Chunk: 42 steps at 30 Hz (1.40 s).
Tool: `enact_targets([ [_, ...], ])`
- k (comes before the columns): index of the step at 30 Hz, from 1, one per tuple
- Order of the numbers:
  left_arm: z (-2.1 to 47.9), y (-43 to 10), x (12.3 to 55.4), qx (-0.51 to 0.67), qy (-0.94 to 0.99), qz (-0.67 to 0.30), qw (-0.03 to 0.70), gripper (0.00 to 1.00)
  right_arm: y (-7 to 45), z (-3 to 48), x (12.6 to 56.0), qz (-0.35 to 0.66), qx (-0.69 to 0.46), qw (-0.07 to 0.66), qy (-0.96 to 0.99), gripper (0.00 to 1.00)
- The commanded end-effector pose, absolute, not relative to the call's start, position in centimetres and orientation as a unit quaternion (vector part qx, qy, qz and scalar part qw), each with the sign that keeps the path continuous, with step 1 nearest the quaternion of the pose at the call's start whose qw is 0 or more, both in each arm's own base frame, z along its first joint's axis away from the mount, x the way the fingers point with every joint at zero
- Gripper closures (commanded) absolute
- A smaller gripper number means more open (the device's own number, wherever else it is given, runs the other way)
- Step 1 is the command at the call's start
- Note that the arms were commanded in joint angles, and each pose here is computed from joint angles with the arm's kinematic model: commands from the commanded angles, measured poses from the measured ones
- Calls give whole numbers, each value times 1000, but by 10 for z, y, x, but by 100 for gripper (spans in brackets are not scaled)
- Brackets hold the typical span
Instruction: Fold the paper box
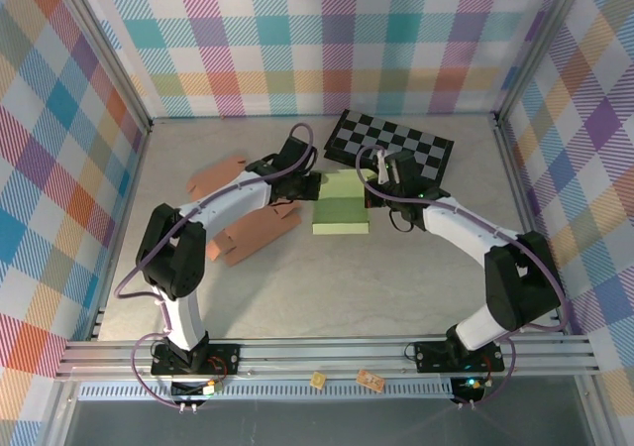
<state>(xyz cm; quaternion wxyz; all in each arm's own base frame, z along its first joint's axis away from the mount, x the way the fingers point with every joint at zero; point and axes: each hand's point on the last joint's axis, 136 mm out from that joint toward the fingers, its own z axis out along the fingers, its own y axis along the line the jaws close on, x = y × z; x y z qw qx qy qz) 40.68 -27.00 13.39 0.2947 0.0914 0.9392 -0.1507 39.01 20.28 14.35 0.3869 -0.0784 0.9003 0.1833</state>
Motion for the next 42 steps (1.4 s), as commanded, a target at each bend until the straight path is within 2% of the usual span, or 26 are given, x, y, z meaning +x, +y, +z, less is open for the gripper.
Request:
enact_targets([
  [1, 174, -290, 411, 83, 904, -208, 365, 94, 215, 183, 400, 218, -54, 457, 861, 100],
  [13, 159, -300, 380, 94, 891, -195, 400, 95, 206, 156, 368, 200, -78, 462, 860, 100],
  [19, 148, -308, 366, 105, 889, -165, 415, 96, 194, 142, 359, 171, -84, 449, 873, 93],
  [23, 138, -310, 356, 120, 891, -145, 414, 97, 195, 142, 355, 180, -81, 436, 878, 85],
  [26, 134, -307, 350, 123, 889, -135, 419, 97, 190, 148, 352, 176, -67, 432, 882, 75],
  [29, 135, -306, 347, 131, 888, -127, 422, 97, 190, 163, 345, 189, -54, 422, 885, 49],
  [31, 136, -306, 347, 136, 887, -122, 424, 98, 191, 172, 337, 205, -43, 399, 893, 39],
  [35, 141, -307, 349, 142, 884, -120, 429, 97, 198, 183, 312, 240, -30, 330, 913, 30],
  [39, 145, -309, 352, 156, 882, -109, 431, 97, 205, 201, 285, 282, -12, 262, 923, 25],
  [42, 151, -311, 355, 177, 877, -96, 436, 97, 200, 221, 279, 280, 19, 249, 927, 22],
])
